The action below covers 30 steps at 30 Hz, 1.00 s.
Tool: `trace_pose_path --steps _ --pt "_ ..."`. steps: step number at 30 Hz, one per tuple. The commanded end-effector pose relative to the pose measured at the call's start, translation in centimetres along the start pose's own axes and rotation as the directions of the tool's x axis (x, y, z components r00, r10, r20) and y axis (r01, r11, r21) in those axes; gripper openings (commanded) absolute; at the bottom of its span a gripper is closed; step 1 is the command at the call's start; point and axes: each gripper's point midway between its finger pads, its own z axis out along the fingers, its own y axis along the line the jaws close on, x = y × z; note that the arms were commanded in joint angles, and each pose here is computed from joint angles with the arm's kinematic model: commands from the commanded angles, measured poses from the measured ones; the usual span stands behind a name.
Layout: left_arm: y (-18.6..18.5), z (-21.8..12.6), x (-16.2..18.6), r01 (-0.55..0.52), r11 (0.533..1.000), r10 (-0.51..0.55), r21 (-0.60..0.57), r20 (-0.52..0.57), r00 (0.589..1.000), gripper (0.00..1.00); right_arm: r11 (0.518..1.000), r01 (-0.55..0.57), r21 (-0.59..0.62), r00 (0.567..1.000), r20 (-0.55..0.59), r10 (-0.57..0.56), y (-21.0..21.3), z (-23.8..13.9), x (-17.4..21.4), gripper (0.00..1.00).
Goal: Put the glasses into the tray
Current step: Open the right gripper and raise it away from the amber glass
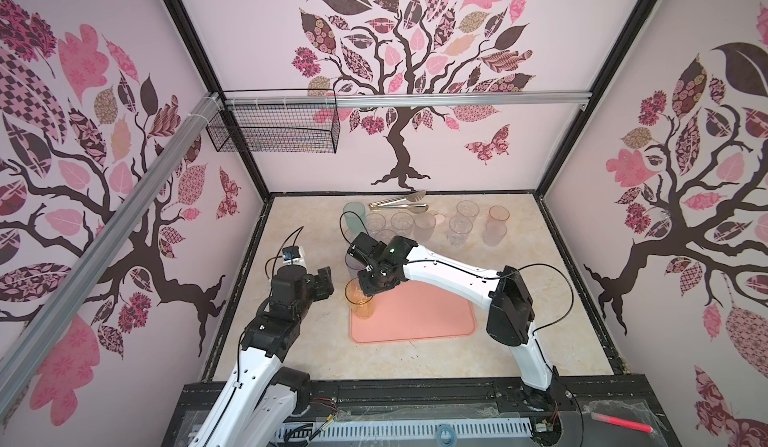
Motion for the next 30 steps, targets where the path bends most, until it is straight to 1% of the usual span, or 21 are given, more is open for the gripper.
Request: trace_pose_path --steps 1,3,7,9,13,15,18,20,24,27,30 --pt "0.0 0.3 0.5 -0.006 1.0 0.006 0.002 -0.006 1.0 0.7 1.0 -0.014 -0.018 0.998 0.065 0.015 -0.1 -3.6 -0.9 0.41" --pt "0.0 0.3 0.4 -0.003 1.0 0.003 0.002 -0.006 1.0 0.71 0.999 -0.023 -0.043 0.997 0.078 0.026 -0.1 -4.5 -1.3 0.43" --pt "-0.4 0.3 -0.2 0.005 1.0 -0.005 0.012 -0.006 1.0 0.7 0.992 -0.045 -0.114 0.986 0.155 0.063 -0.5 -6.5 -2.4 0.44" --pt "-0.6 0.3 -0.5 0.003 1.0 -0.003 0.016 -0.007 1.0 0.7 0.99 -0.052 -0.128 0.981 0.181 0.074 -0.8 -6.7 -2.3 0.44" --pt "-1.4 0.3 -0.5 -0.005 0.999 0.007 0.049 -0.032 0.999 0.69 0.988 -0.061 -0.145 0.986 0.148 0.082 -0.8 -6.1 -1.3 0.44" --pt "-1.8 0.2 -0.1 0.015 0.997 -0.01 0.071 -0.067 0.998 0.69 0.988 -0.058 -0.142 0.987 0.14 0.078 -1.0 -6.1 -0.9 0.44" --pt "-2.2 -0.1 0.4 0.019 0.996 -0.01 0.089 -0.104 0.995 0.69 0.985 -0.033 -0.167 0.984 0.17 0.062 -1.1 -6.9 -0.7 0.45" --pt "-2.5 -0.1 0.2 0.015 0.995 -0.004 0.1 -0.112 0.994 0.69 0.981 -0.032 -0.193 0.975 0.21 0.073 -1.6 -7.6 -0.7 0.46" --pt "-2.9 0.1 -1.0 -0.01 0.994 0.022 0.108 -0.112 0.993 0.7 0.978 -0.051 -0.202 0.956 0.274 0.106 -3.3 -8.2 -0.3 0.47" --pt "-3.1 0.3 -2.5 -0.028 0.994 0.038 0.101 -0.097 0.995 0.72 0.978 -0.094 -0.188 0.949 0.281 0.146 -5.5 -7.7 0.0 0.49" --pt "-2.9 1.3 -4.6 -0.04 0.997 0.045 0.072 -0.071 0.996 0.73 0.966 -0.116 -0.231 0.942 0.283 0.18 -6.7 -7.4 0.2 0.53"
